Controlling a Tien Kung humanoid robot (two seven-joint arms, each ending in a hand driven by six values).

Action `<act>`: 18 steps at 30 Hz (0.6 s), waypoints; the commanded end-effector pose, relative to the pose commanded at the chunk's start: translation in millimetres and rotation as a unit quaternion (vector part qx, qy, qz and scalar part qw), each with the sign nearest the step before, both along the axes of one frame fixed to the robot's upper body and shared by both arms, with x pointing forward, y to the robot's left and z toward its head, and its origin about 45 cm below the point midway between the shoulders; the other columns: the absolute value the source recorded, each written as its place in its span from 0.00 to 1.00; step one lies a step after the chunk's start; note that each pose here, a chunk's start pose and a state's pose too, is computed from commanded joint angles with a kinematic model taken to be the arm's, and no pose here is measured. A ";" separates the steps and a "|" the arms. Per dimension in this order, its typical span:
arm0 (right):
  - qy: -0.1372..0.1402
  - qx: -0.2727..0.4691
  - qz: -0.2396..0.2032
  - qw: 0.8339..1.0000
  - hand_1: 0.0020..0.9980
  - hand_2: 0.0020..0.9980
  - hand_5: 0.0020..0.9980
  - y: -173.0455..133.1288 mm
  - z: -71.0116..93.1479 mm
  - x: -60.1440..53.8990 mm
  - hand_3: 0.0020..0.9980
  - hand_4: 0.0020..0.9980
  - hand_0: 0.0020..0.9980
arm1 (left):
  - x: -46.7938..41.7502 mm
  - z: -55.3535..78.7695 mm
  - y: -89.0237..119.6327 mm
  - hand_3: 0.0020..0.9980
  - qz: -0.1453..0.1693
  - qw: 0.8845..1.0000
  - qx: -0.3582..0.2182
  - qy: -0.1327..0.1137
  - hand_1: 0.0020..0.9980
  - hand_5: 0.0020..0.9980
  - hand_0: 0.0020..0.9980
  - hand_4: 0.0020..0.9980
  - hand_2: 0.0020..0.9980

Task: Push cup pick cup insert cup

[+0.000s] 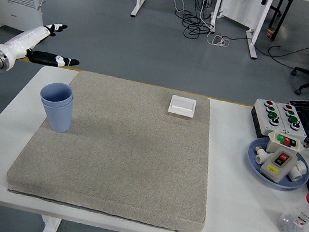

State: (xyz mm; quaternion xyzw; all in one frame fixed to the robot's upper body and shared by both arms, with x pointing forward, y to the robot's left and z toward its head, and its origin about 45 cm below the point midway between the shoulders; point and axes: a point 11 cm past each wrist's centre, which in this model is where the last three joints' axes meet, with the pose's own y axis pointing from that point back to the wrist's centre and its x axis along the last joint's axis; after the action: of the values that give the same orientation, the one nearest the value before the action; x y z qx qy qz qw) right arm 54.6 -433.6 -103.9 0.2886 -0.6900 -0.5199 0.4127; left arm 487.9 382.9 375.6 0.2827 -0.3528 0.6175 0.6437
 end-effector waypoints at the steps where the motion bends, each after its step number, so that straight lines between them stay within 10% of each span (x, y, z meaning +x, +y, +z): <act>1: 0.000 0.000 -0.001 1.000 0.65 0.65 0.46 0.0 -0.1 -0.9 0.58 0.12 0.73 | -5.6 6.6 5.0 0.71 0.001 0.999 -0.032 -0.033 0.70 0.84 0.70 0.69 0.76; 4: 0.001 0.000 -0.001 1.000 0.65 0.65 0.46 0.0 -0.3 -1.9 0.58 0.12 0.73 | -17.7 15.9 17.2 0.71 0.017 0.990 -0.113 -0.086 0.70 0.84 0.70 0.69 0.76; 11: 0.000 -0.001 0.002 1.000 0.65 0.65 0.46 -1.0 0.3 -0.3 0.58 0.12 0.73 | -47.7 3.7 24.1 0.71 -0.014 0.951 -0.301 -0.074 0.76 0.90 0.73 0.61 0.82; 18: -0.006 -0.001 0.001 1.000 0.65 0.65 0.46 -0.8 1.0 5.0 0.58 0.12 0.73 | -84.7 -32.6 41.8 0.76 0.004 0.865 -0.501 -0.025 0.79 0.97 0.76 0.61 0.86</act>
State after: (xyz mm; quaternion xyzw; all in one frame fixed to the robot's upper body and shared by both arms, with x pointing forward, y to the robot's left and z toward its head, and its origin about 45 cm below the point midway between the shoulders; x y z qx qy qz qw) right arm 59.6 -434.4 -102.9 0.2916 -0.6926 -0.5171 0.4096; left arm 403.2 424.7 343.0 -0.0914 -0.0108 0.7208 0.6870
